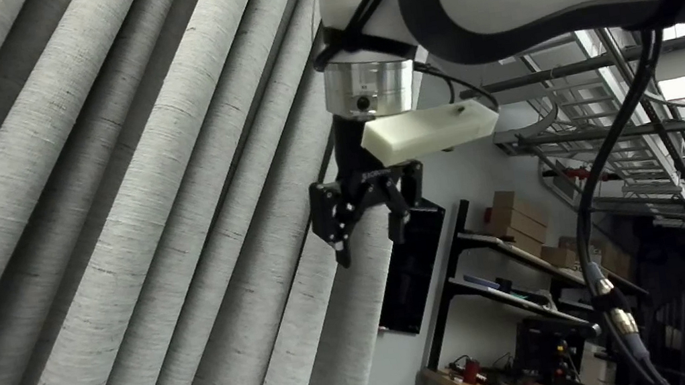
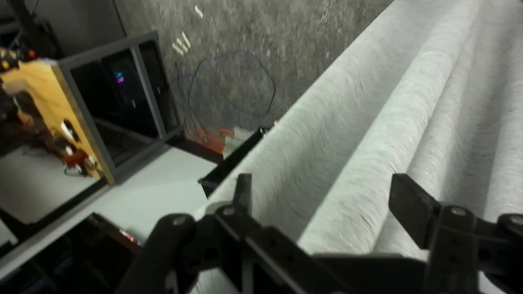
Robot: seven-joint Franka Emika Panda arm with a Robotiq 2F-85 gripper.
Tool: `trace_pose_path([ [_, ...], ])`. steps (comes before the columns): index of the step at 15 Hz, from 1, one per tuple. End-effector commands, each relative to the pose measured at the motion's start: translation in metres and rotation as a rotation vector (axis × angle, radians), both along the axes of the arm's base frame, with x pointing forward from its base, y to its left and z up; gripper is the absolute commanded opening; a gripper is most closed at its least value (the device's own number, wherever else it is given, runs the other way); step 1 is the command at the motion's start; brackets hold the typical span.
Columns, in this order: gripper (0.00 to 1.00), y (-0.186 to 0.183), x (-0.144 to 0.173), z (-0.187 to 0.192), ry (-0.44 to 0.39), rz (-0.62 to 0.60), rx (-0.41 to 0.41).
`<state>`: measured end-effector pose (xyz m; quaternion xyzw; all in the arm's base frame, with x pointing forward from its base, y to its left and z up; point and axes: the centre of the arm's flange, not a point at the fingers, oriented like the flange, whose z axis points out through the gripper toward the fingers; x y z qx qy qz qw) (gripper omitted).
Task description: Open the curtain and close it
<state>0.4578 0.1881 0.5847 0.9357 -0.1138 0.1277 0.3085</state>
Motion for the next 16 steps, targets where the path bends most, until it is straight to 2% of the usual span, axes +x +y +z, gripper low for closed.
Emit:
trace_pose_path([
  [1, 0.87, -0.067, -0.06, -0.025, -0.027, -0.199, 0.053],
  [7, 0.88, -0.178, -0.125, -0.069, -0.052, -0.51, 0.041],
  [8, 0.98, -0.195, -0.137, -0.076, -0.024, -0.542, 0.064],
  [9, 0.88, -0.163, -0.096, -0.066, -0.002, -0.487, 0.041],
  [11, 0.97, -0.185, -0.114, -0.077, 0.013, -0.534, 0.049],
  [16, 0.98, -0.187, -0.121, -0.079, 0.009, -0.537, 0.049],
])
